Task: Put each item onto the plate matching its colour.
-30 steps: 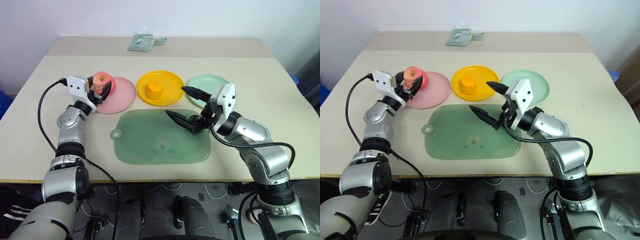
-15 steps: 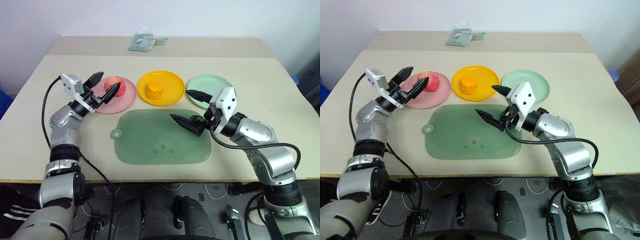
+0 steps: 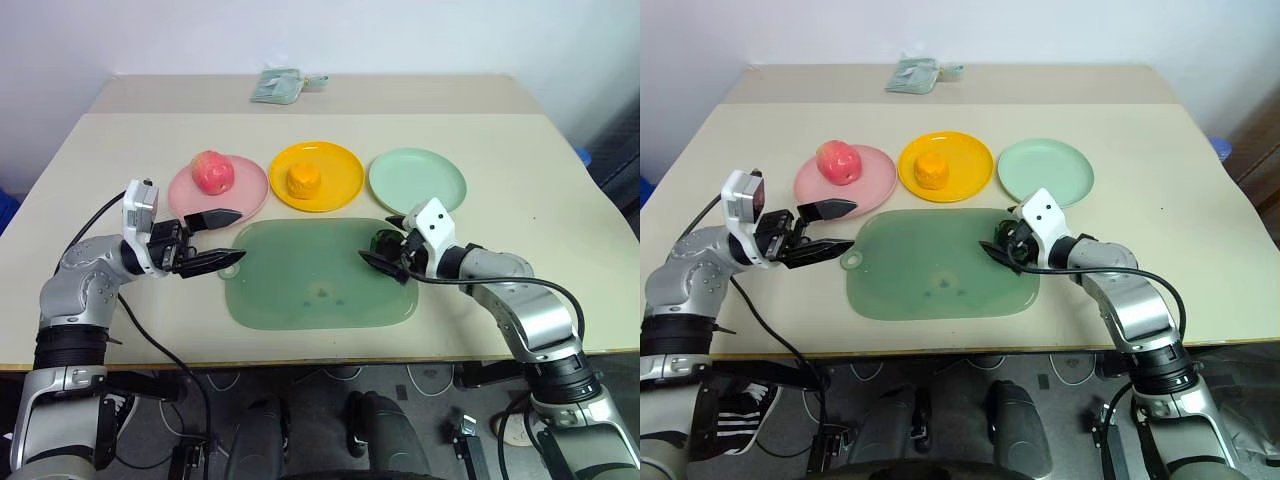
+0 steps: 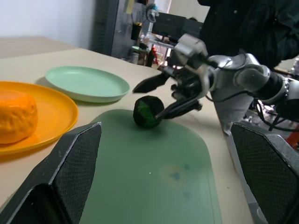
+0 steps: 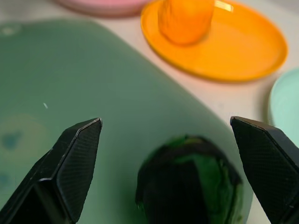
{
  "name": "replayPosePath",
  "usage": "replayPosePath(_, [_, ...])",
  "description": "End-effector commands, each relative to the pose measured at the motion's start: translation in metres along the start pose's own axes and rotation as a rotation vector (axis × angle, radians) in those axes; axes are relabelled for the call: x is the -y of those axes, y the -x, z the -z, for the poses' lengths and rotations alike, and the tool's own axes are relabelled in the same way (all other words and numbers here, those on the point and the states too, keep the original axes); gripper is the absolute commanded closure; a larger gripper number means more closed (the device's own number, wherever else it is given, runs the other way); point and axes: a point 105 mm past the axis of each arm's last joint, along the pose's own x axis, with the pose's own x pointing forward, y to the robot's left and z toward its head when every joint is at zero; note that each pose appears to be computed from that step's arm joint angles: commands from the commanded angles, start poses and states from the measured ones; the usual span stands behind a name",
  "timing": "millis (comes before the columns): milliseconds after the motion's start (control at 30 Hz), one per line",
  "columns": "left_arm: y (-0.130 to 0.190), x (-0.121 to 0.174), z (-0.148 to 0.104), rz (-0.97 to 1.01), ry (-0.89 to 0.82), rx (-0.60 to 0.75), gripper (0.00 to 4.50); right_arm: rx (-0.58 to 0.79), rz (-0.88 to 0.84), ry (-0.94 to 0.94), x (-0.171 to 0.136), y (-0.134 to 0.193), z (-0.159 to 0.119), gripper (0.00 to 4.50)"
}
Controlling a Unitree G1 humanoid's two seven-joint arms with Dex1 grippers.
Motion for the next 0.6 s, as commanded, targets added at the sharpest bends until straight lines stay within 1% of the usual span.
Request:
replayPosePath(33, [-0.004, 0.0, -0.009, 0.008, -0.08, 0.003, 0.01, -0.002, 0.01, 0.023, 0.002, 0.001, -0.002, 0.0])
replayPosePath(233, [-0.004, -0.001, -0.01, 0.015, -0.074, 0.008, 0.01, -0.009, 0.028, 0.043, 0.005, 0.0, 0.001, 0.0])
replayPosePath(267, [-0.004, -0.001, -0.01, 0.014, -0.074, 0.006, 0.0, -0.006, 0.033, 0.042, 0.006, 0.0, 0.0, 0.52])
replayPosePath(333, [-0.004, -0.001, -0.01, 0.012, -0.077, 0.006, 0.0, -0.008, 0.032, 0.046, 0.006, 0.0, 0.001, 1.28])
replayPosePath(367, [-0.004, -0.001, -0.01, 0.013, -0.079, 0.005, 0.0, -0.015, 0.03, 0.054, 0.006, 0.001, 0.003, 1.86])
replayPosePath(433, [-0.004, -0.002, -0.01, 0.015, -0.081, 0.007, 0.0, -0.022, 0.031, 0.067, 0.006, 0.001, 0.004, 2.73])
replayPosePath(500, [-0.004, -0.002, -0.011, 0.016, -0.081, 0.012, 0.0, 0.005, 0.041, 0.048, 0.008, 0.002, -0.001, 2.73])
replayPosePath(600, [-0.004, -0.003, -0.014, 0.006, -0.074, 0.031, 0.0, 0.095, 0.076, 0.008, 0.015, 0.003, -0.022, 2.73])
